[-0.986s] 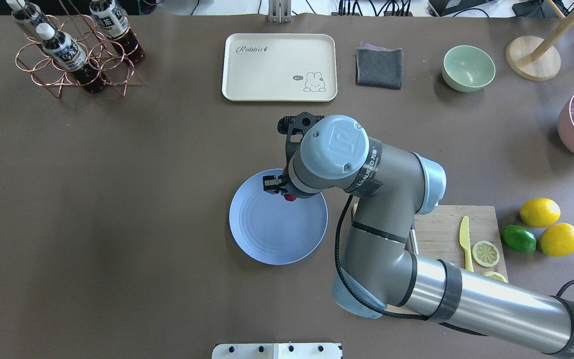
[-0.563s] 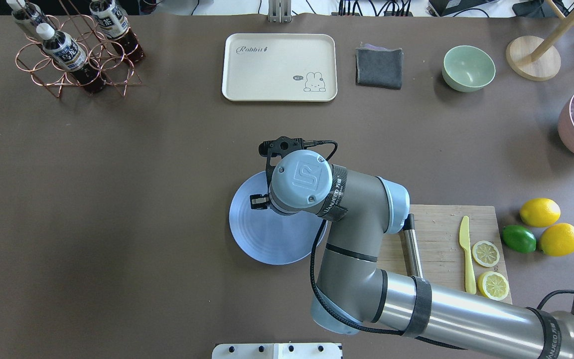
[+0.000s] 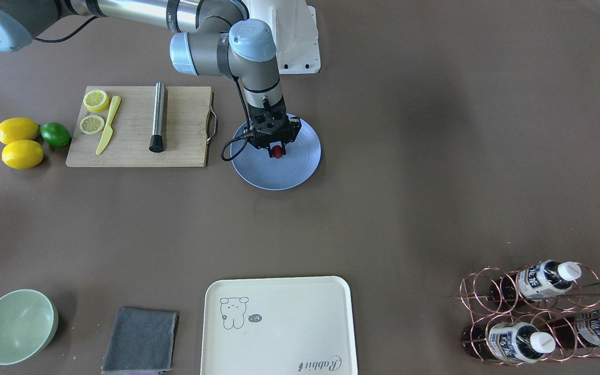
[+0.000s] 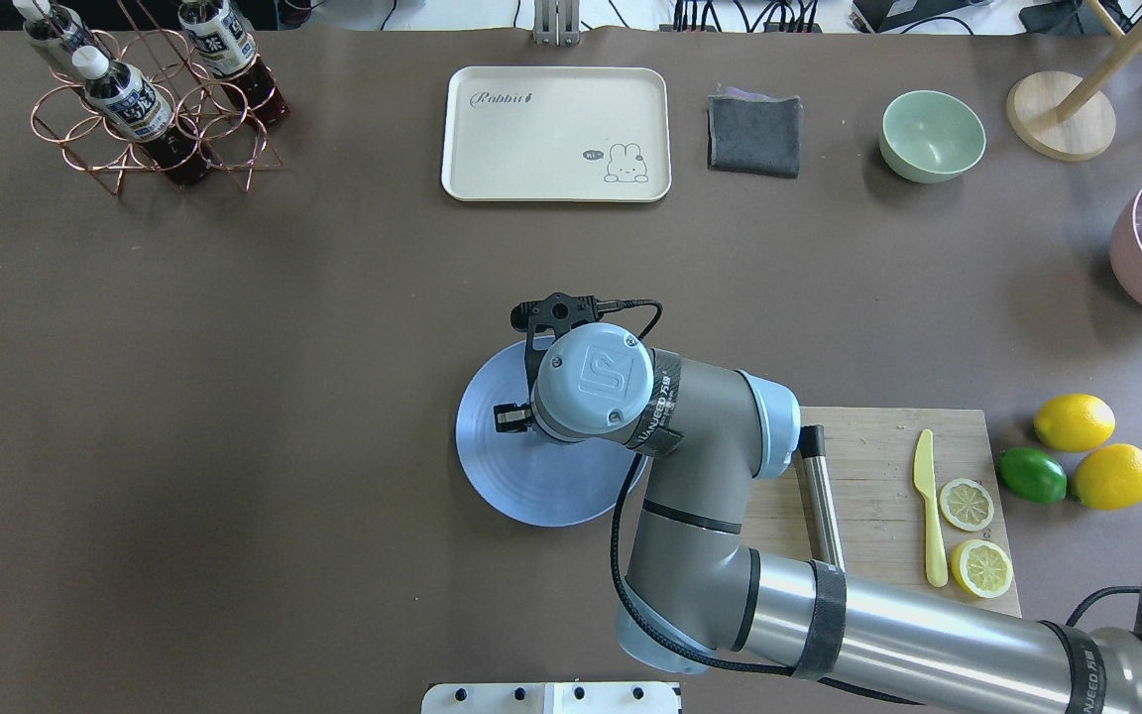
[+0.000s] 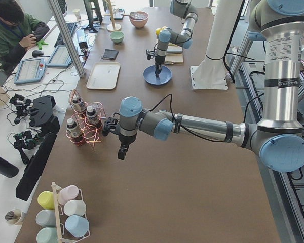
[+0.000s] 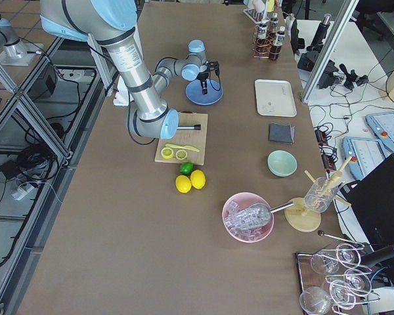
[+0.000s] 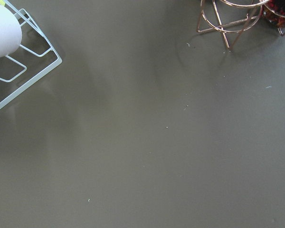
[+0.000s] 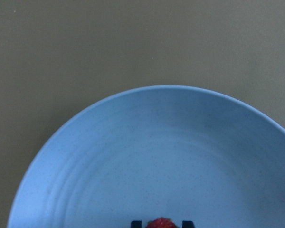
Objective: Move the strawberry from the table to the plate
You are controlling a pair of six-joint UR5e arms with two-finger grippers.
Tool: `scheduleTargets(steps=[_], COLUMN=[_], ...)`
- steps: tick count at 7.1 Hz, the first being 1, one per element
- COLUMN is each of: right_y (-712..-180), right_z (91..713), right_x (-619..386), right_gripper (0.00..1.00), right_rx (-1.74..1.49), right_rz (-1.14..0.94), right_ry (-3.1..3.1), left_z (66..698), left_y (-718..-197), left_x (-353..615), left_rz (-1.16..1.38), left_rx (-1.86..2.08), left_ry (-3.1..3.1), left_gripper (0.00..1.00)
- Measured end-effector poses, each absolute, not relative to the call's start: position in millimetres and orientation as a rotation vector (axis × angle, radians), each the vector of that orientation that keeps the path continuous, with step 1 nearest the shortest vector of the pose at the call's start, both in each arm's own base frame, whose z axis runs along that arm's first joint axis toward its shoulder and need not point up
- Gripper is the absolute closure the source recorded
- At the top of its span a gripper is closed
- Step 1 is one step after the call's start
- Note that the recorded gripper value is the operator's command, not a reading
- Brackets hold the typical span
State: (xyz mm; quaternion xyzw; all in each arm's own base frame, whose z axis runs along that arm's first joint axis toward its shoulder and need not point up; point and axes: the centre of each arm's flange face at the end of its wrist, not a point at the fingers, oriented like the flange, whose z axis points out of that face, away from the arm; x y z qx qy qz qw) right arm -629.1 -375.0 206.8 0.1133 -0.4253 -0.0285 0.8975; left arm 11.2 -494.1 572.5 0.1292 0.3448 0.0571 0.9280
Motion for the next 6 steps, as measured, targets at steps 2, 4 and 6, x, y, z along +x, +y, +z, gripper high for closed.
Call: scheduleTargets(steps=[2,4,6], right_y=[-379,-419,-469], right_z=[207,222,280], right_x=[-624,-568,-445], right_gripper=[0.00,0.00,0.00], right_rx=[0.224,0.174,0.147], right_rz=[-0.038,0.002,-0.019], right_ry=[-0.881,-0.905,-0.912], left_z=[573,574,577], left_y=[-494,-492,-493], left_x=[11,10,5], left_rz=[0.117,0.128,0.191], left_rx=[0.264,0.264,0.258], left_ry=[0.707,0.706,0.687], left_gripper=[0.02,0.02,0.02])
